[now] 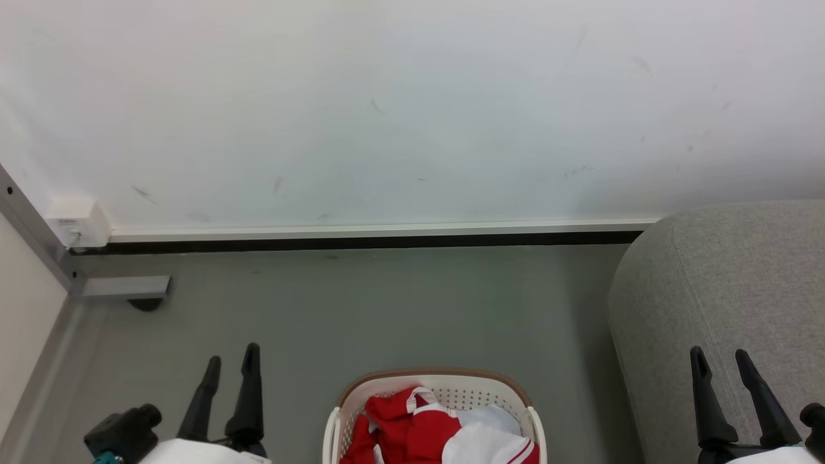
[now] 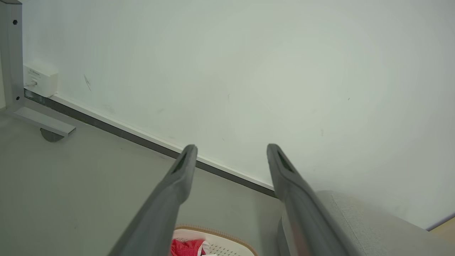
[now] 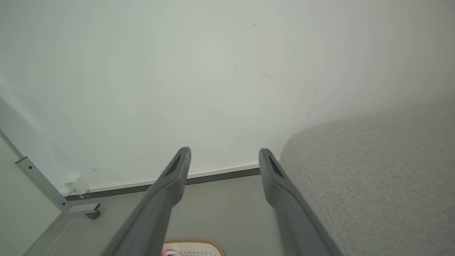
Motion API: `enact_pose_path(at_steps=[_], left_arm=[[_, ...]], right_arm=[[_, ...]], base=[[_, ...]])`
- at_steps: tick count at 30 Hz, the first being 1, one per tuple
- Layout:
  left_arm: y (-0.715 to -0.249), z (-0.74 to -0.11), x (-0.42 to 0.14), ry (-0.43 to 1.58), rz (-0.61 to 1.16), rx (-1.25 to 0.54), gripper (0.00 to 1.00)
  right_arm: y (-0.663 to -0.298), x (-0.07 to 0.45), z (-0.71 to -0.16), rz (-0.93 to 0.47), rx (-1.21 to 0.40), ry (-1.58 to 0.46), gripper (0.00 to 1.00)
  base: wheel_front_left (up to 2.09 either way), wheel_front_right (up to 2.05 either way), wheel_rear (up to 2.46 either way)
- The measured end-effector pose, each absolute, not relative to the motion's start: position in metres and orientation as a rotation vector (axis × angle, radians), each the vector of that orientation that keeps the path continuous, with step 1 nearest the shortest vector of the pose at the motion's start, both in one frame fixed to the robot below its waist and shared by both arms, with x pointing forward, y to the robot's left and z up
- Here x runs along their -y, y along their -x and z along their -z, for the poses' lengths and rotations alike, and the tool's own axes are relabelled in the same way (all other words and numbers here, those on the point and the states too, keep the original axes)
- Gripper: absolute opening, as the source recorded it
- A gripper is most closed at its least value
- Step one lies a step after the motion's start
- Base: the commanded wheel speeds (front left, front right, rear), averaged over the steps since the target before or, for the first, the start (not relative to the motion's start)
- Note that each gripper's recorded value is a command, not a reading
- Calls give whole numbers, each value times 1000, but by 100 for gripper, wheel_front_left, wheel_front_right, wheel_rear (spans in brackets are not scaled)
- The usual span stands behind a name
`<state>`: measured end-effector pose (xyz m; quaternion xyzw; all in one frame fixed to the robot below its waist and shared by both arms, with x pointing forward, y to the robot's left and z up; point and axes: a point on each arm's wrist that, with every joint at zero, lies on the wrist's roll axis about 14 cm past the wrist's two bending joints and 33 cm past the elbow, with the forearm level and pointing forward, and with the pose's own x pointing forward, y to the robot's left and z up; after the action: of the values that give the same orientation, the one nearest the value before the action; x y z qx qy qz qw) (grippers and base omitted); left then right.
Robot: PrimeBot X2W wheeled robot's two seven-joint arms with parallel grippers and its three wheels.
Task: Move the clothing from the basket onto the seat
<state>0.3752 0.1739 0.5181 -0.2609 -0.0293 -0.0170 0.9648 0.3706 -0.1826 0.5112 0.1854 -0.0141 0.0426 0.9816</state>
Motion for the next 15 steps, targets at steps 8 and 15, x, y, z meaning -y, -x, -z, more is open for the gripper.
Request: enact_pose_path(at_steps=[8, 15], left_arm=[[-373, -521, -172, 442, 47, 75, 100], [-372, -521, -169, 360, 62, 84, 100]], right_arm=[[-367, 179, -509, -103, 28, -289, 100], [-366, 178, -510, -113, 42, -227, 100]], base=[[0, 0, 0], [0, 0, 0]])
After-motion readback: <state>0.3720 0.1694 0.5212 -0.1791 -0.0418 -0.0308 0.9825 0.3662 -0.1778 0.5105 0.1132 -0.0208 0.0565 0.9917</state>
